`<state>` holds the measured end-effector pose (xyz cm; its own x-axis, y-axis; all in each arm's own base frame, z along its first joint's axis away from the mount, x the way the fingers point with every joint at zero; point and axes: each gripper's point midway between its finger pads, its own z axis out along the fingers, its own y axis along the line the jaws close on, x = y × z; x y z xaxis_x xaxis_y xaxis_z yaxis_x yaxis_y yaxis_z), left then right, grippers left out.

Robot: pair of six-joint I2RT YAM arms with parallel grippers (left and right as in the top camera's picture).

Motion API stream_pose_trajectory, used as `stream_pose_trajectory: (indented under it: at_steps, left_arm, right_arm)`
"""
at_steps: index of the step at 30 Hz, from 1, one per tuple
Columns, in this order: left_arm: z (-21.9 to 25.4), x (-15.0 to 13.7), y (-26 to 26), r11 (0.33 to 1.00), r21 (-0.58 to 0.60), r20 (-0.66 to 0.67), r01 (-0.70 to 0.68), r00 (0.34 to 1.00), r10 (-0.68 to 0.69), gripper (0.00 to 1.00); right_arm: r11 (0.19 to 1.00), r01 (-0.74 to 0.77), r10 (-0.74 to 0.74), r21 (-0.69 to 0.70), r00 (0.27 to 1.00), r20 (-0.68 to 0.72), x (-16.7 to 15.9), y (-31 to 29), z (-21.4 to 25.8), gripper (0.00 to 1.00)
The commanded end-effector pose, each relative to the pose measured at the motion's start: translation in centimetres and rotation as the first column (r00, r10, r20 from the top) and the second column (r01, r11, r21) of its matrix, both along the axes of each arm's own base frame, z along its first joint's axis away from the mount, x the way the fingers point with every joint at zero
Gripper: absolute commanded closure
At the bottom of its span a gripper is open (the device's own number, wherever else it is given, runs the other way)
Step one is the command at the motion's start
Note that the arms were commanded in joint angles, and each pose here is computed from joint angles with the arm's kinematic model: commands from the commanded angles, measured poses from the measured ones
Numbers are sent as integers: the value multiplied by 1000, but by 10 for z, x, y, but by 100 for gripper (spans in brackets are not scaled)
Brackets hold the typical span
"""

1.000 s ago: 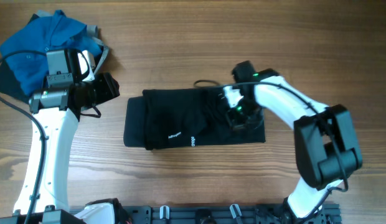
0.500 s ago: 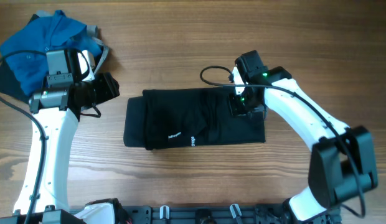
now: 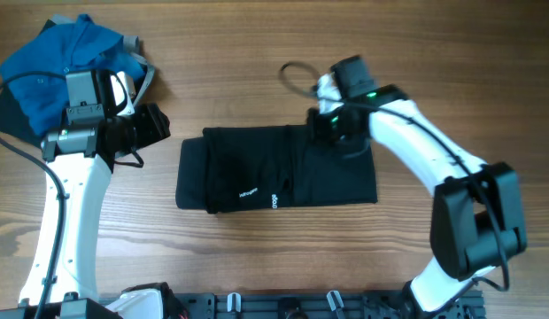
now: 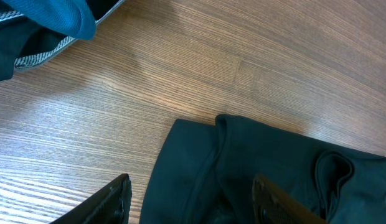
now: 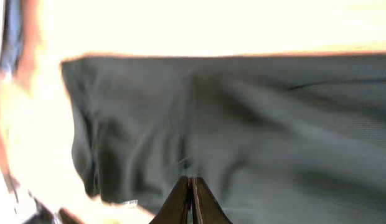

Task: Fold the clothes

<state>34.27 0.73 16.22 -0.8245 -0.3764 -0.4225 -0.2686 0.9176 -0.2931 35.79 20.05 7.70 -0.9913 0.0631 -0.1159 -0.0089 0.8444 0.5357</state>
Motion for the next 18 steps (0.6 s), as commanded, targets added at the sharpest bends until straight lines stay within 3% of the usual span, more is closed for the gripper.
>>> stream_pose_trajectory:
  at_steps: [1,4,6,8,11,15,18]
  left_arm:
    - [10,3,1,1000,1,36,12,999,-12,38]
    - [10,3,1,1000,1,35,12,999,-12,38]
    - [10,3,1,1000,1,35,12,999,-12,38]
    - [10,3,1,1000,0,33,12,999,-12,38]
    - [9,1,1,1000,0,24,12,1000,-12,38]
    - [9,1,1,1000,0,25,12,1000,-12,38]
    - [9,1,1,1000,0,25,12,1000,-12,38]
  right_arm:
    - [975,206,-212,-79,974,-84,9,-19,-16,96]
    - [970,214,-232,-115,956,-179,-2,1,-52,96]
    - [997,82,-78,12,980,-181,-10,50,-60,96]
    - [989,-79,90,123,992,-89,-19,96,-52,96]
    - [975,-188,187,121,982,18,-21,113,-38,96]
    - [987,-124,107,104,982,153,15,75,8,96]
    - [998,-2,-8,58,987,163,36,29,18,96]
